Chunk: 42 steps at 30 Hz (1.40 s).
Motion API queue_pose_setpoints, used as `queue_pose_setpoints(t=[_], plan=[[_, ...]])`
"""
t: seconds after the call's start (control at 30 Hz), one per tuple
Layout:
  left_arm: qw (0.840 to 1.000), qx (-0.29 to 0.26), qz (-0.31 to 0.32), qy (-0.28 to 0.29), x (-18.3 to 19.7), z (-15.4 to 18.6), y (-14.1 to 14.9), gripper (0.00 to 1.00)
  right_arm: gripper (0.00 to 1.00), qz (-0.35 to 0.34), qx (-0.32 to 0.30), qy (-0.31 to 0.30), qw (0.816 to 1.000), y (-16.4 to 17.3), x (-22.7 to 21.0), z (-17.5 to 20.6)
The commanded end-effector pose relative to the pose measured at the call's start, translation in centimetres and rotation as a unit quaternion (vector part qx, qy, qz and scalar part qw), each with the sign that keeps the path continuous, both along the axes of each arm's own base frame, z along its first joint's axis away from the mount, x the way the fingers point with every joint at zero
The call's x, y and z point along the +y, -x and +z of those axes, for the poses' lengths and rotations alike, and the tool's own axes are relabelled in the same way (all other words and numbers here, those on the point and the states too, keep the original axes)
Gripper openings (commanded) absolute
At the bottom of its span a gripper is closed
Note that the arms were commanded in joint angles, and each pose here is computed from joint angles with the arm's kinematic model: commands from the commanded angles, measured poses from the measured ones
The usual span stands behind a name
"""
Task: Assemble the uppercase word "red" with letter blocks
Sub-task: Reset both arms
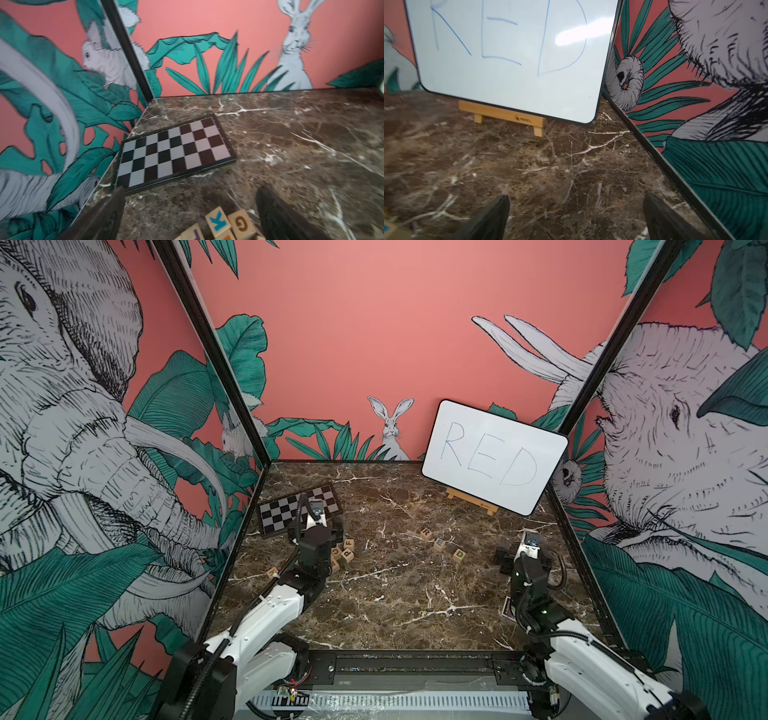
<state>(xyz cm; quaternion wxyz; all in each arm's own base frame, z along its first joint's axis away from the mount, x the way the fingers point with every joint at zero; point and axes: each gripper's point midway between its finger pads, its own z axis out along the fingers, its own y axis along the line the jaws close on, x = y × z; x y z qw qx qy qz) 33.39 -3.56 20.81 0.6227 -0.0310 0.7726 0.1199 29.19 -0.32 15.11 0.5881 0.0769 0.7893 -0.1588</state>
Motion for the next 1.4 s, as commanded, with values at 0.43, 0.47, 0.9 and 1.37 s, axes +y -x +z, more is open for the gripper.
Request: queue_pose_setpoints(t=[0.43, 0.47, 0.9, 1.37], plan=[[0.990, 0.033, 0.125, -0.063, 8.4, -6.1, 3.1, 0.99, 0.99, -0.094, -0.024, 0.022, 0.995, -4.1, -4.5, -0.7], [0.988, 0.050, 0.124, -0.075, 8.4, -6.7, 2.7, 0.99, 0.99, -0.090, -0.025, 0.025, 0.995, -4.3, -4.5, -0.9], [0.998, 0.041, 0.009, -0.047, 4.7, -7.9, -4.1, 0.99, 0.99, -0.019, 0.006, 0.023, 1.000, -7.7, -3.2, -3.7], [0.998, 0.057, -0.011, -0.023, 4.7, -10.7, -6.2, 0.99, 0.99, 0.036, 0.041, 0.010, 0.998, -9.4, -2.1, -5.5]])
